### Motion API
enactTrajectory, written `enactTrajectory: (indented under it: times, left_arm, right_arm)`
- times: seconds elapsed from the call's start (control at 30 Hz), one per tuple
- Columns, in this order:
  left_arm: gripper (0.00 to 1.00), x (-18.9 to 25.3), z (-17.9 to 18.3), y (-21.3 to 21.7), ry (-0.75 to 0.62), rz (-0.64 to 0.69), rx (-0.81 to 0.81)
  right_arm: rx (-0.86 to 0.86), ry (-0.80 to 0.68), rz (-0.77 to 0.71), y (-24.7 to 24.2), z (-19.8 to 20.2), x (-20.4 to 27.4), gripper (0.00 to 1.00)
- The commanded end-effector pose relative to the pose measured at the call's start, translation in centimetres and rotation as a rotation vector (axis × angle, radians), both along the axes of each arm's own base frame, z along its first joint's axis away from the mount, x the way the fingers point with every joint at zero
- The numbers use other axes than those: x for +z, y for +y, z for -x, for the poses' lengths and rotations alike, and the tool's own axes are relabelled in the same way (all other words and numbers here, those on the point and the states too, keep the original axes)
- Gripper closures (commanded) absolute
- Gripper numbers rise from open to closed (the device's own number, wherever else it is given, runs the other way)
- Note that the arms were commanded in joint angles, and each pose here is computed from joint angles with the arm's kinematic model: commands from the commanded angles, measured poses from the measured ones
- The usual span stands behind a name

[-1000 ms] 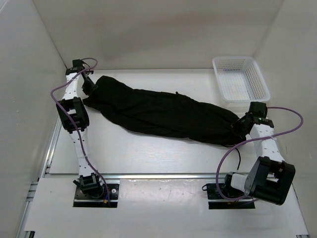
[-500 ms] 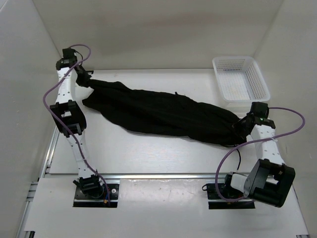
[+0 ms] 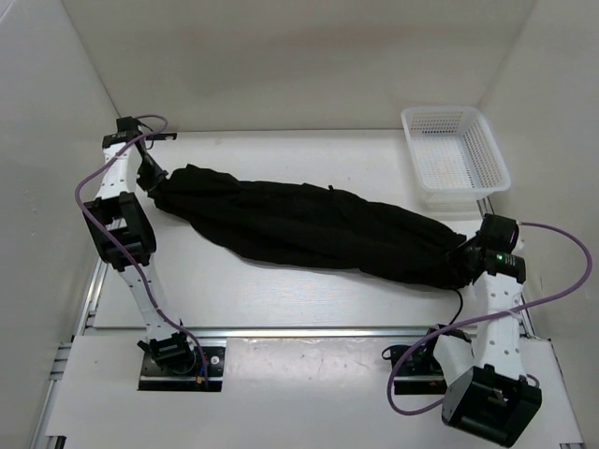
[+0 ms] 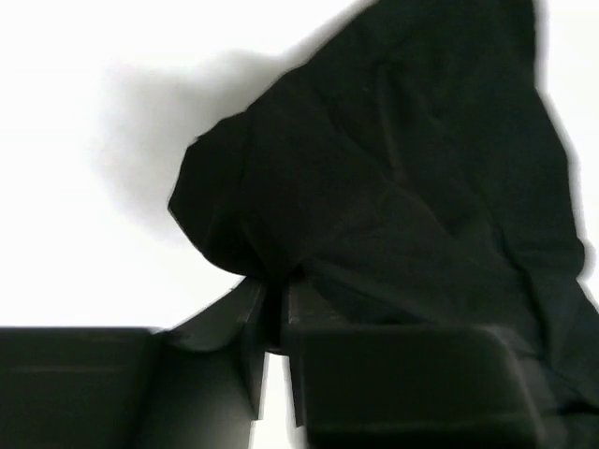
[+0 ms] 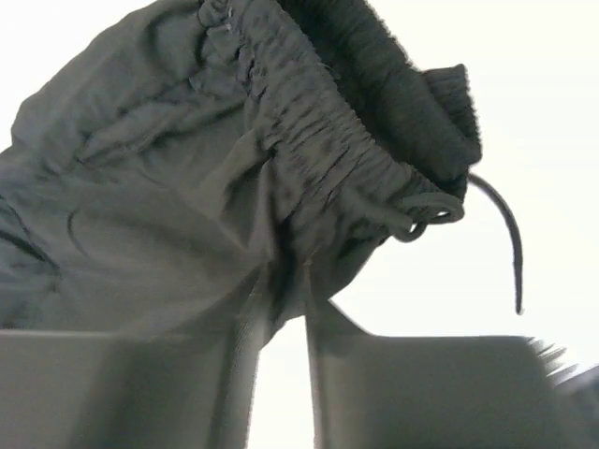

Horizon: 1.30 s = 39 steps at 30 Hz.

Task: Fold and stack the trousers
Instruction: Fold the trousers

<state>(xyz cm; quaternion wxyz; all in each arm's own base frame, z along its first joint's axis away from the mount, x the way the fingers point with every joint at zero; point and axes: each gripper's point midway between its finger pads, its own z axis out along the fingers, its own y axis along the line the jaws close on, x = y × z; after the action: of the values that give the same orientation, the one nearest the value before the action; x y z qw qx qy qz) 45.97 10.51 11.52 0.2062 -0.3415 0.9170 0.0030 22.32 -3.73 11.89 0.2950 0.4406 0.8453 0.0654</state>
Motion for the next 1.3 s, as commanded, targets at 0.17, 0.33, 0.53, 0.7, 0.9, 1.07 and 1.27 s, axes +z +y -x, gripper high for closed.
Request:
enactTrajectory:
  times: [0.17, 0.33, 0.53, 0.7, 0.9, 1.07, 1.27]
  left_arm:
    - [0.31, 3.0, 0.1, 1.9, -0.083, -0.024, 0.064]
    - [0.00, 5.6, 0.1, 2.4, -0.137, -0.060, 0.075]
    - [0.16, 1.8, 0.0, 1.0, -0.104, 0.075, 0.000]
    - [0.00, -3.6, -0.5, -1.7, -0.060, 0.271, -0.058]
    - [0.00, -6.7, -2.3, -1.9, -0.052, 0.329, -0.052]
    - [0.07, -8.9, -3.0, -1.7, -0.015, 0.318, -0.012]
    - [0.89, -6.5, -3.8, 0.3, -0.060, 0.212, 0.039]
  right_arm:
    - [-0.056, -0.006, 0.116, -2.3, 0.4, 2.6, 0.18]
    - [-0.005, -0.085, 0.084, -1.9, -2.4, 5.9, 0.28]
    - [0.086, -0.133, 0.077, -0.3, -4.8, 7.6, 0.30]
    - [0.131, -0.123, 0.048, 0.6, -5.1, 7.0, 0.30]
    - [0.144, -0.116, 0.043, 0.8, -5.0, 6.4, 0.30]
    - [0.145, -0.107, 0.040, 0.8, -4.9, 6.0, 0.30]
    - [0.152, -0.097, 0.043, 0.8, -4.7, 5.9, 0.30]
